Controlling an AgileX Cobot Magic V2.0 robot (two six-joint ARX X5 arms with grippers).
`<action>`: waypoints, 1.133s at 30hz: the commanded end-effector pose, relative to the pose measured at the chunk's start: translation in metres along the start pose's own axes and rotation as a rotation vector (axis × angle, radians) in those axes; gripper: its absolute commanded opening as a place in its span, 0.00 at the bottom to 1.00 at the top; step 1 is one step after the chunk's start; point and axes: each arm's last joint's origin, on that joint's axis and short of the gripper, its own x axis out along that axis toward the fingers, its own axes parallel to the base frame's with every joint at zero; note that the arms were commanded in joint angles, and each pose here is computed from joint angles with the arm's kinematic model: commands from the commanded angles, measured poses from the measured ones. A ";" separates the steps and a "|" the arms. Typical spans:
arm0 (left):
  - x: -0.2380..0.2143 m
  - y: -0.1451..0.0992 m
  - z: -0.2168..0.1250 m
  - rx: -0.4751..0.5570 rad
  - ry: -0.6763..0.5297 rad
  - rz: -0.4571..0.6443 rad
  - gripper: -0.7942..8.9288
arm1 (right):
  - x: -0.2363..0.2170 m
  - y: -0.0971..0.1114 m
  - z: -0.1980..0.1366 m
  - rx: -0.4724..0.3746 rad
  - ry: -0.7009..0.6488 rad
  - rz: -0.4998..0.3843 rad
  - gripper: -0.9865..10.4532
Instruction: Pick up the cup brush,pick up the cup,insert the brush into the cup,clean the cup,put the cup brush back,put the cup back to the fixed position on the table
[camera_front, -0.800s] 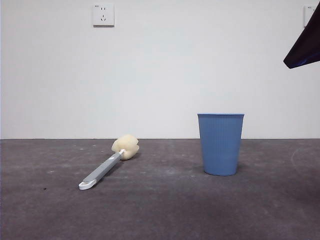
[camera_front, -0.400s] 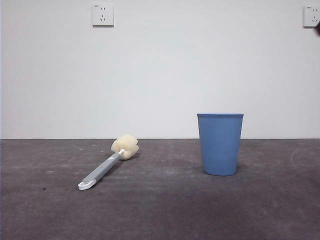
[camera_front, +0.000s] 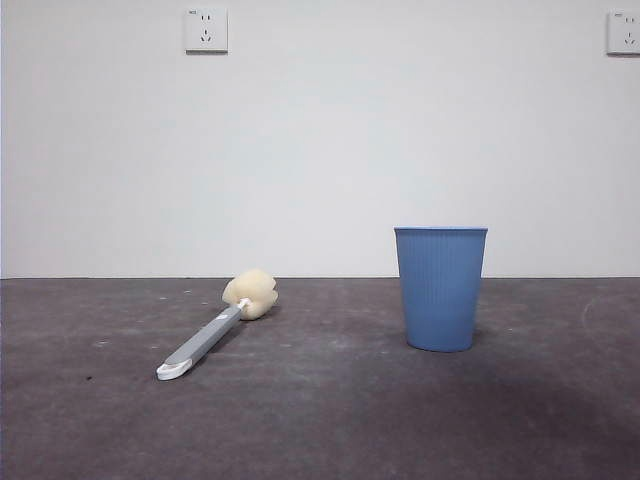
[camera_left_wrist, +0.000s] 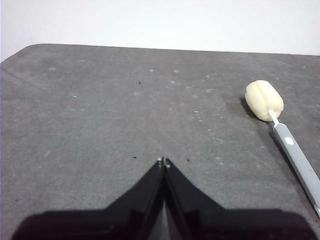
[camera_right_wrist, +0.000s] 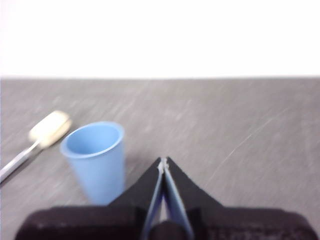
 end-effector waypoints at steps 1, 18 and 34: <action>0.001 0.001 -0.004 -0.006 0.007 0.004 0.08 | 0.003 -0.004 -0.019 0.031 -0.037 -0.033 0.09; 0.001 0.001 -0.004 -0.006 0.007 0.004 0.08 | 0.008 -0.007 -0.067 0.092 0.069 -0.075 0.09; 0.001 0.001 -0.004 -0.006 0.007 0.004 0.08 | 0.008 -0.007 -0.066 0.100 0.066 -0.074 0.09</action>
